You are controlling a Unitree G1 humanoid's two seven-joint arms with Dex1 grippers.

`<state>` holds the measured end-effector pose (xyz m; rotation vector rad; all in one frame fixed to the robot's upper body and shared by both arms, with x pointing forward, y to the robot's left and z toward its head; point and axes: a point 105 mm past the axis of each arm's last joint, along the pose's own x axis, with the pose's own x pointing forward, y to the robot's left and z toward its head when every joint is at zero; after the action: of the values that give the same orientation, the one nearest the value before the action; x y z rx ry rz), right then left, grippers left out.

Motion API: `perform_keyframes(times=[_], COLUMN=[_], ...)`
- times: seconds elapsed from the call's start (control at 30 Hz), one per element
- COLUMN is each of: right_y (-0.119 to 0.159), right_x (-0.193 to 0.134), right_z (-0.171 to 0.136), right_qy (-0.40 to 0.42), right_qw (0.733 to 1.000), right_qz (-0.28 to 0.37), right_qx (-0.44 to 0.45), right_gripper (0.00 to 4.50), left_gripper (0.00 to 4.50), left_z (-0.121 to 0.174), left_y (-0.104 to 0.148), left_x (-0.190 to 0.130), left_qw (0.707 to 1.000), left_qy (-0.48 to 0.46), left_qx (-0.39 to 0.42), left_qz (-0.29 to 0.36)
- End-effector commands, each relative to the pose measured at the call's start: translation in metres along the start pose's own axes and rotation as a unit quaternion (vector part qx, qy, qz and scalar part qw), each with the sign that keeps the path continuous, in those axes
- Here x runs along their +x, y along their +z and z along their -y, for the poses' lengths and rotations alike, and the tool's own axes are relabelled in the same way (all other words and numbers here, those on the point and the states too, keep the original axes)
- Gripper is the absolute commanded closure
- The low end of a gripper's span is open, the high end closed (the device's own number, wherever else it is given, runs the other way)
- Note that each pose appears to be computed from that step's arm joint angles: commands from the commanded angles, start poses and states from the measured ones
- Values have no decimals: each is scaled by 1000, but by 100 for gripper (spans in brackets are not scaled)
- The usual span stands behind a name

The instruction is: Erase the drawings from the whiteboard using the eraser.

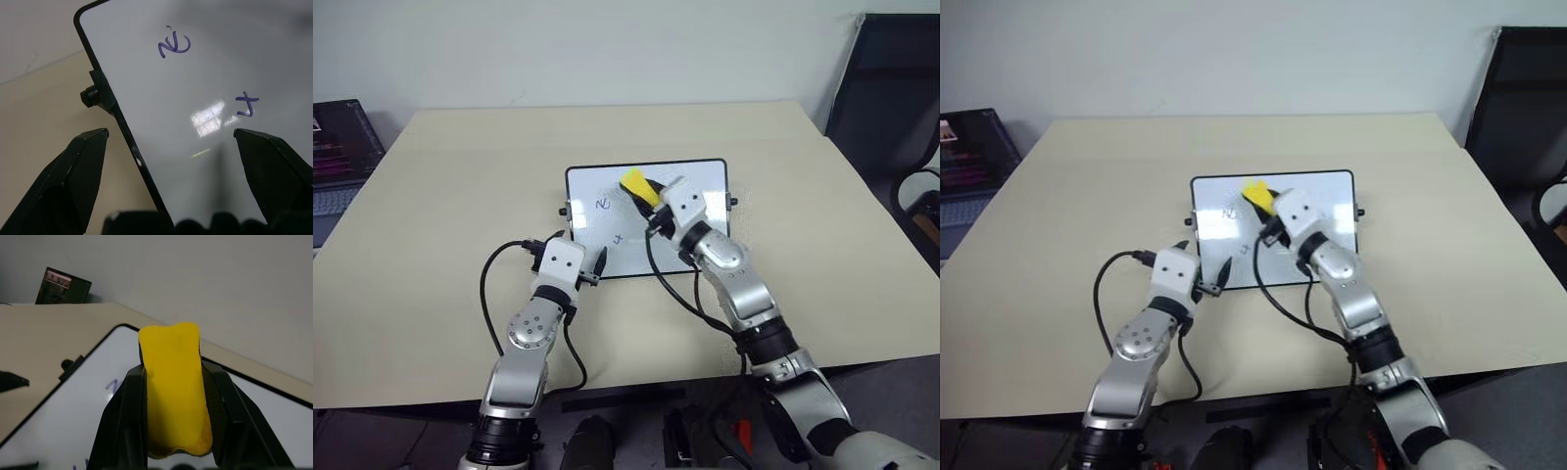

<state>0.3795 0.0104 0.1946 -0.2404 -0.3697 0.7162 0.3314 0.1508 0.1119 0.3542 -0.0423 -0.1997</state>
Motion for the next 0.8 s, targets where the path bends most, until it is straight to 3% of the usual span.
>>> perform_keyframes(times=[0.03, 0.43, 0.8], right_y=[17, -31, -22], right_x=[11, 25, 39], right_z=[-4, -21, -24], right_qy=[2, 45, 49], right_qw=[999, 993, 992], right_qz=[35, -89, -92], right_qx=[-18, -55, -72], right_gripper=[332, 332, 332], left_gripper=[0, 0, 0], left_z=[-1, -3, -4], left_y=[14, 15, 17], left_x=[2, 4, 8], left_qw=[1000, 1000, 999], left_qy=[2, 6, 5], left_qx=[-2, -2, 2], left_qz=[26, 29, 35])
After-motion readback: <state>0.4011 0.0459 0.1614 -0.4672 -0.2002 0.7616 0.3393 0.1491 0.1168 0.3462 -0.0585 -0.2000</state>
